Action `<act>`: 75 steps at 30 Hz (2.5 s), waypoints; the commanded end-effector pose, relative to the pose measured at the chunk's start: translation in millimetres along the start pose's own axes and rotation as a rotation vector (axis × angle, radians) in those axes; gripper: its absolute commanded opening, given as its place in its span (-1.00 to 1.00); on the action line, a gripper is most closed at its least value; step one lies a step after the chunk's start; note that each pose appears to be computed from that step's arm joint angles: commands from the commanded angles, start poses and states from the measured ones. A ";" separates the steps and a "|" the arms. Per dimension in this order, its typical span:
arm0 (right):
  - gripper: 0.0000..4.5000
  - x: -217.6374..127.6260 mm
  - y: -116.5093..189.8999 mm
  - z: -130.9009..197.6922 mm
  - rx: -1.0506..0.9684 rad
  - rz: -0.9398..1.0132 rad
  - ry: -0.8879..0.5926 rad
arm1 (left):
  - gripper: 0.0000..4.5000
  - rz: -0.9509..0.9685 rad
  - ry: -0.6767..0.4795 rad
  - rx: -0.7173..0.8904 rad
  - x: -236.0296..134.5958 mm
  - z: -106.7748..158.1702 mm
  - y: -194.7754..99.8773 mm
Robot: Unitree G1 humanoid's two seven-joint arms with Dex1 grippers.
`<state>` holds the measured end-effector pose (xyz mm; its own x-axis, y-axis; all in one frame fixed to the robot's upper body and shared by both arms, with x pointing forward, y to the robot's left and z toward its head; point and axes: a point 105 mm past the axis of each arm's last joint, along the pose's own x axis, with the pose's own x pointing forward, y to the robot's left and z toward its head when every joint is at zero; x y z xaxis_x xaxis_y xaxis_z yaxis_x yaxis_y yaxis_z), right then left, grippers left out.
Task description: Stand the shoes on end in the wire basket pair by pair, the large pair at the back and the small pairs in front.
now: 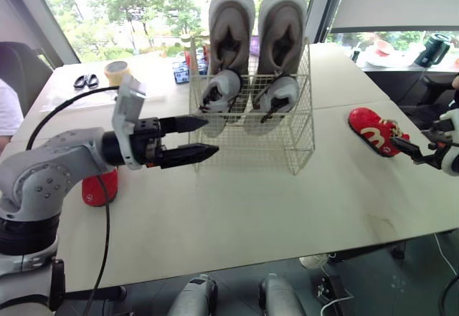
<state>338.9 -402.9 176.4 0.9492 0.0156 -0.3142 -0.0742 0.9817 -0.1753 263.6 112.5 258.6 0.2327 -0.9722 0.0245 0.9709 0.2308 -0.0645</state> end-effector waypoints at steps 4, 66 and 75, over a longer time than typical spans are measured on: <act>1.00 11.5 -14.8 2.0 0.003 -0.026 -0.006 | 0.98 0.000 0.006 0.050 0.7 4.3 -5.3; -1.00 -117.9 269.7 192.8 -1.070 0.730 -0.894 | 0.59 -0.090 -0.077 -0.153 3.5 70.8 28.9; 0.04 -116.9 256.9 190.2 -0.827 0.780 -0.799 | -0.89 -0.063 -0.132 -0.201 4.3 64.8 34.7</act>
<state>274.3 -110.5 333.1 0.4651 0.8812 -0.0848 -0.5411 0.2072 -0.8150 306.5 114.9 311.2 0.1899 -0.9745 0.1196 0.9481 0.1504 -0.2802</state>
